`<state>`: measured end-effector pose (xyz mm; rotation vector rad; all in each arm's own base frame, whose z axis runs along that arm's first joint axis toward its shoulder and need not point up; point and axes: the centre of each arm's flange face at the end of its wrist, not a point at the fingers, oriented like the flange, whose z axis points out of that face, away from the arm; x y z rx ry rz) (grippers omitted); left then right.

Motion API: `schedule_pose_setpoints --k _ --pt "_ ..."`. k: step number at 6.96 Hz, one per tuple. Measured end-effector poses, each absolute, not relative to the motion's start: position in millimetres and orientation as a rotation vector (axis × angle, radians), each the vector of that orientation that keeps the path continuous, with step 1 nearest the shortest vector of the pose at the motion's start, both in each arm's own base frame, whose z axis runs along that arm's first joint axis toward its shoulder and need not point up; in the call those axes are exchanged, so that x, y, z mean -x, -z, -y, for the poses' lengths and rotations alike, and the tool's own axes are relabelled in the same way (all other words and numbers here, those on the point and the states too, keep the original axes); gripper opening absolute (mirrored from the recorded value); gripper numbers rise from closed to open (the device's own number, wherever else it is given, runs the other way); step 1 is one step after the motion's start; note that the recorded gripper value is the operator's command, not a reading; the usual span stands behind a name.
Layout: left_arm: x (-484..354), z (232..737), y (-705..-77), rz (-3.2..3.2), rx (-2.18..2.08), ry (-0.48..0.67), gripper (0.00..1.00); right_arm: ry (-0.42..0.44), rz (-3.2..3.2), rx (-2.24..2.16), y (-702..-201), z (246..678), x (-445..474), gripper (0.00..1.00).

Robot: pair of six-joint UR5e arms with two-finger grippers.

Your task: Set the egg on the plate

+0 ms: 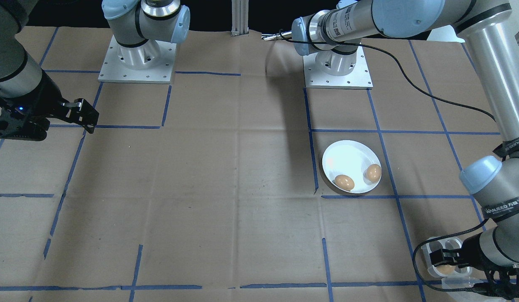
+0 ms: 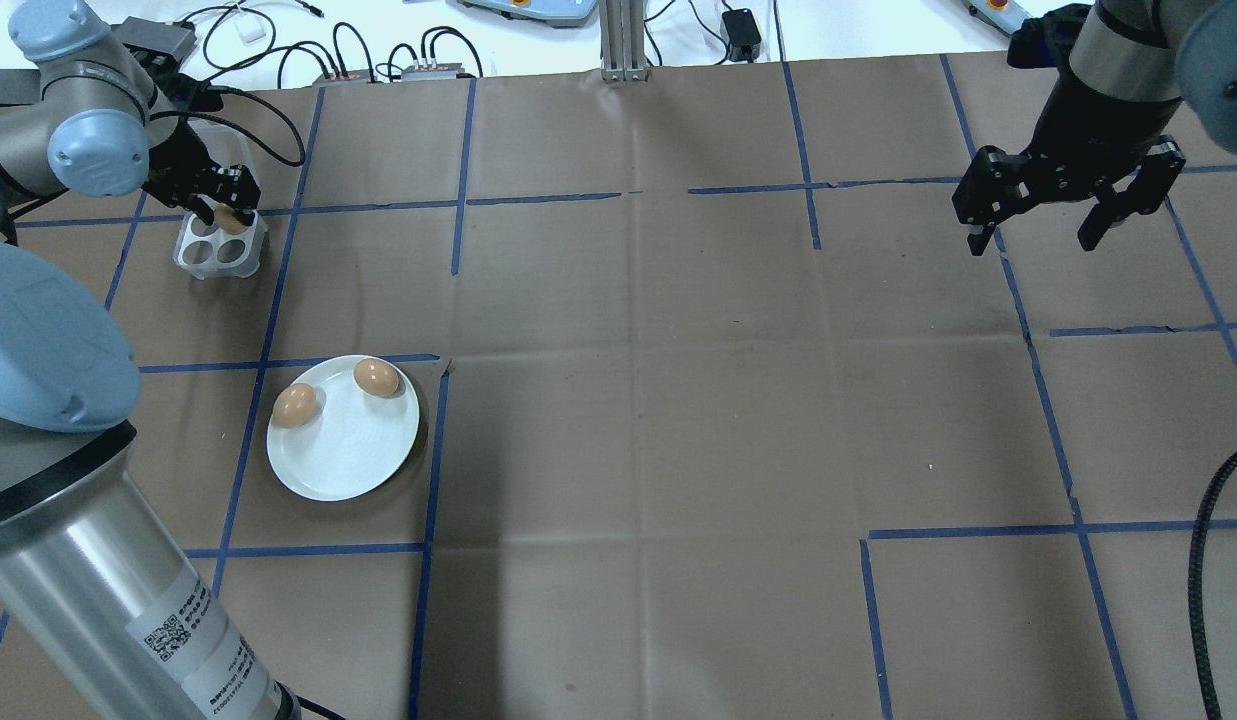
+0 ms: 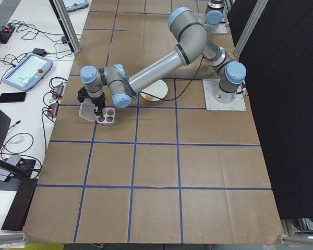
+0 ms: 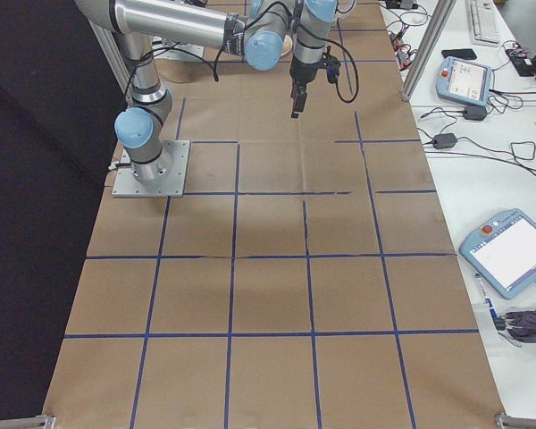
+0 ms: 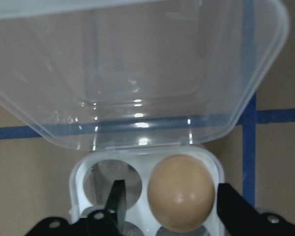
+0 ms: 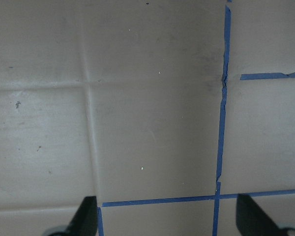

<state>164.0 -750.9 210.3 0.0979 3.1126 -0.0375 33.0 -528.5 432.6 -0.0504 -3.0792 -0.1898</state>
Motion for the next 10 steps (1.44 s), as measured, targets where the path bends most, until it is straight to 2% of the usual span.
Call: schedule_pose_setpoints --k 1,3,6,10 --pt "-163.6 750.8 -211.9 -3.112 -0.095 0.038 0.2 0.19 3.079 0.05 -432.6 528.5 -33.1 1.0" --pt "-163.5 750.9 -214.7 -3.112 -0.091 0.038 0.02 0.19 3.079 0.05 -432.6 528.5 -33.1 1.0" --pt "-162.4 745.9 -251.5 -3.103 -0.086 0.059 0.0 0.188 3.079 0.05 -432.7 528.6 -33.0 1.0" --pt "-132.7 681.6 -385.0 -3.125 -0.023 -0.026 0.0 0.189 3.079 0.05 -432.7 528.5 -33.0 1.0"
